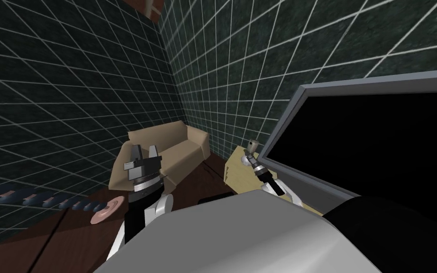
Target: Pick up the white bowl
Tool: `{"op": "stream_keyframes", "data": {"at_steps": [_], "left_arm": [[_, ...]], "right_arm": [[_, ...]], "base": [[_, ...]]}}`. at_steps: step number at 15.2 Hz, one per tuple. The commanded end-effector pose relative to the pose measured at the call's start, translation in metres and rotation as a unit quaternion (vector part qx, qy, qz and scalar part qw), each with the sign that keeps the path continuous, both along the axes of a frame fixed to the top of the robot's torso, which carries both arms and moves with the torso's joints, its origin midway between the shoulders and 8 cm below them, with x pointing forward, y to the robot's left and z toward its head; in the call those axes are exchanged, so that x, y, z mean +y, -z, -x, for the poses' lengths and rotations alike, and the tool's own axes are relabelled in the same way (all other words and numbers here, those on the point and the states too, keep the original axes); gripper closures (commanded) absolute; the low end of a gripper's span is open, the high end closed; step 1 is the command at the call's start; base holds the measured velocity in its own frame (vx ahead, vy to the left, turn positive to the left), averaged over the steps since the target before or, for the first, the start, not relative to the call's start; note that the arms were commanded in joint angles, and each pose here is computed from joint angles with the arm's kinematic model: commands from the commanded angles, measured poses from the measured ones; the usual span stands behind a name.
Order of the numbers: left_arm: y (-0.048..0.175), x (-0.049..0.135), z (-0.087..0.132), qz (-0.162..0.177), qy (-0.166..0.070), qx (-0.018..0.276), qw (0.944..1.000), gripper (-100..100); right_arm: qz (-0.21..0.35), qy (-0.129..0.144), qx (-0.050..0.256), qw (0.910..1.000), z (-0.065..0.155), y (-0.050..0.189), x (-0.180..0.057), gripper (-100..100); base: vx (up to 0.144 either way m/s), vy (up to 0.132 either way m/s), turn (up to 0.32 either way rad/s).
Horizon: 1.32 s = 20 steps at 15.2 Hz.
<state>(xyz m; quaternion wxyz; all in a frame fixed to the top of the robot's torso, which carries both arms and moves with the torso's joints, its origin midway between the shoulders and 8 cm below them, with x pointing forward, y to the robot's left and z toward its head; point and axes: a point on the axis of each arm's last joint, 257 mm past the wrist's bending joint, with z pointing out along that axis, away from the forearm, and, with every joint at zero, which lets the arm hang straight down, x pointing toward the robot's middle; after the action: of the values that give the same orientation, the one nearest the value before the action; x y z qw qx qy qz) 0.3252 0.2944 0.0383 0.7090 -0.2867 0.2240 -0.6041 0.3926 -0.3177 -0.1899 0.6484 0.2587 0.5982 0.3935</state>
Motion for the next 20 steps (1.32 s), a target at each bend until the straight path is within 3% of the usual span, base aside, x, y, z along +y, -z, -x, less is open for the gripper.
{"op": "stream_keyframes", "data": {"at_steps": [1, 2, 3, 5, 6, 8, 9, 11, 12, 14, 15, 16, 17, 19, 20], "left_arm": [[0.0, 0.0, 0.0, 0.0, 0.0, 0.0, 1.0, 0], [0.0, 0.0, 0.0, 0.0, 0.0, 0.0, 1.0, 0], [0.0, 0.0, 0.0, 0.0, 0.0, 0.0, 1.0, 0], [0.0, 0.0, 0.0, 0.0, 0.0, 0.0, 1.0, 0], [0.0, 0.0, 0.0, 0.0, 0.0, 0.0, 1.0, 0], [0.0, 0.0, 0.0, 0.0, 0.0, 0.0, 1.0, 0], [0.0, 0.0, 0.0, 0.0, 0.0, 0.0, 1.0, 0], [0.0, 0.0, 0.0, 0.0, 0.0, 0.0, 1.0, 0], [0.0, 0.0, 0.0, 0.0, 0.0, 0.0, 1.0, 0], [0.0, 0.0, 0.0, 0.0, 0.0, 0.0, 1.0, 0], [0.0, 0.0, 0.0, 0.0, 0.0, 0.0, 1.0, 0], [0.0, 0.0, 0.0, 0.0, 0.0, 0.0, 1.0, 0], [0.0, 0.0, 0.0, 0.0, 0.0, 0.0, 1.0, 0], [0.0, 0.0, 0.0, 0.0, 0.0, 0.0, 1.0, 0], [0.0, 0.0, 0.0, 0.0, 0.0, 0.0, 1.0, 0]], "right_arm": [[0.03, 0.007, 0.03, 0.9991, 0.003, 0.027, -0.01, -100], [0.03, 0.007, 0.03, 0.9991, 0.003, 0.027, -0.01, -100], [0.066, 0.007, 0.047, 0.9967, 0.005, 0.041, -0.018, -100], [0.066, 0.012, 0.061, 0.9959, 0.008, 0.054, -0.025, -100], [0.102, 0.012, 0.079, 0.9915, 0.011, 0.069, -0.034, -100], [0.103, 0.017, 0.092, 0.9903, 0.014, 0.081, -0.041, -100], [0.139, 0.016, 0.111, 0.9839, 0.019, 0.096, -0.052, -100], [0.14, 0.021, 0.124, 0.9822, 0.023, 0.107, -0.059, -100], [0.175, 0.021, 0.144, 0.9737, 0.029, 0.122, -0.071, -100], [0.176, 0.025, 0.155, 0.9717, 0.034, 0.132, -0.078, -100], [0.211, 0.025, 0.177, 0.961, 0.042, 0.148, -0.092, -100], [0.212, 0.028, 0.187, 0.9589, 0.046, 0.156, -0.098, -100], [0.246, 0.025, 0.203, 0.9473, 0.054, 0.167, -0.11, -100], [0.247, 0.031, 0.218, 0.9437, 0.061, 0.179, -0.119, -100], [0.28, 0.029, 0.239, 0.9292, 0.072, 0.192, -0.135, -100]], "base": [[0.086, 0.072, 0.115], [0.055, 0.045, 0.034], [0.063, 0.05, 0.089], [0.053, 0.049, 0.078], [0.056, 0.056, 0.141], [0.052, 0.042, 0.065], [0.059, 0.036, 0.093], [0.059, 0.041, 0.078], [0.053, 0.051, 0.115], [0.059, 0.045, 0.078], [0.058, 0.055, 0.098], [0.07, 0.062, 0.125], [0.089, 0.067, 0.178], [0.085, 0.051, 0.083], [0.072, 0.058, 0.107]]}}
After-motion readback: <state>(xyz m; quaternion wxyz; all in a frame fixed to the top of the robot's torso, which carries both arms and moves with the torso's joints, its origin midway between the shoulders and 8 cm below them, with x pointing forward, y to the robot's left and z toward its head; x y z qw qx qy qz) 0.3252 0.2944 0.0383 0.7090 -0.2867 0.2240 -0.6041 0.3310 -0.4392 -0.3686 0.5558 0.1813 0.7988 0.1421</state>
